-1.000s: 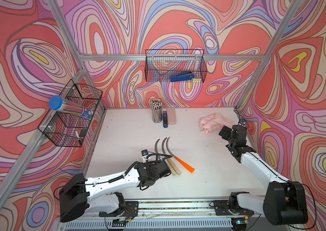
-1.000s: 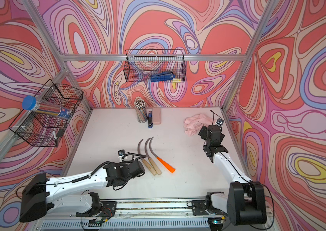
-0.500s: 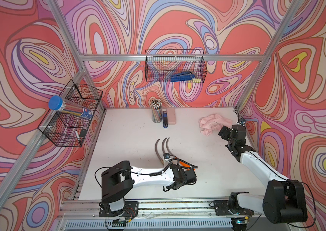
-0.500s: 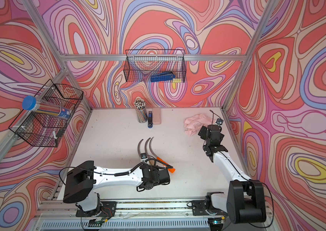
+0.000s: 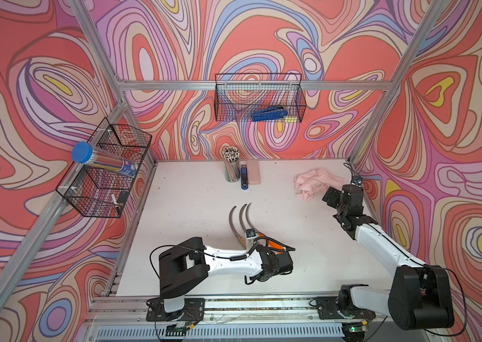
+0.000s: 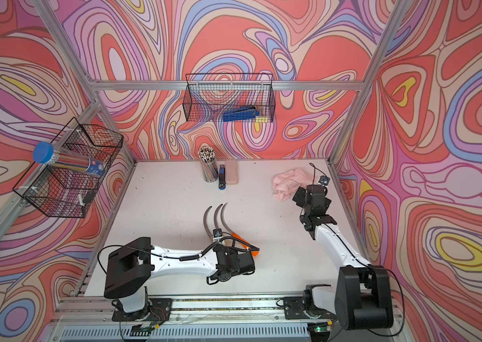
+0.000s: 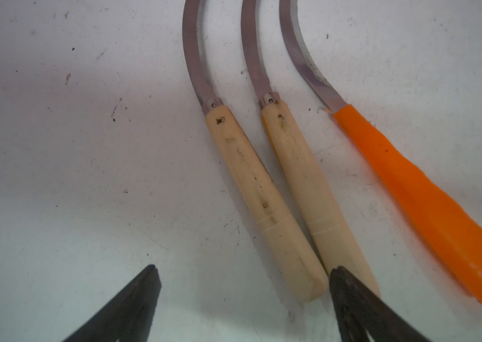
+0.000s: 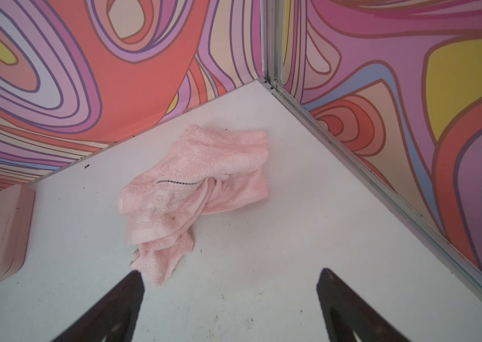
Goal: Wipe small sickles with rags
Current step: Adjust the small sickle at the center of the board.
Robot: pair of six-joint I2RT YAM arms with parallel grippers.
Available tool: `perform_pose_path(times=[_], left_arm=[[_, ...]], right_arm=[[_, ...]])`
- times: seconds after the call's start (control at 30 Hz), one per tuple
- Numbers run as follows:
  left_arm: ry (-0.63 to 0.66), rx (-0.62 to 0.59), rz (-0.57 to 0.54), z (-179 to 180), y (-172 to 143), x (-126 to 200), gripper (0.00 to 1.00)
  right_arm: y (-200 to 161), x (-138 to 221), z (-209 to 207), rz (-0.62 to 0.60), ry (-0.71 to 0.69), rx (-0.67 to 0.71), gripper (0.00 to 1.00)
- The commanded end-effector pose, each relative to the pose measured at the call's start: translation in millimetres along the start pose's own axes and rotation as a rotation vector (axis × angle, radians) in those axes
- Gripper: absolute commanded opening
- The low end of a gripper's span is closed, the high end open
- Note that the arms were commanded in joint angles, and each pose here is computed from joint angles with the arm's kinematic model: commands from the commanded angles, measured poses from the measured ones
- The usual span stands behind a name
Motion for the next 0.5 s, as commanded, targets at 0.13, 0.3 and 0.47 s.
perform_pose_path(times=[0.13, 0.3, 0.47], left_arm=[[0.024, -0.016, 0.009, 3, -8, -14, 0.89], [0.022, -0.011, 0.018, 10, -14, -24, 0.88], [0.029, -0.005, 0.029, 21, -19, -29, 0.86]], right_arm=[[9, 0, 5, -0.014, 0.011, -0.007, 0.93], [8, 0, 7, -0.007, 0.018, -0.007, 0.93], [9, 0, 6, -0.013, 0.015, -0.007, 0.93]])
Point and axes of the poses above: each gripper's point midway between its finger pads, its own x axis back along the fingers, its own z axis along the line the jaws close on, y = z × x, the point moved 2 cm from there along x, back along the fingers, and after that the axes turned 5 degrees about -x, right-handed, at the moved point
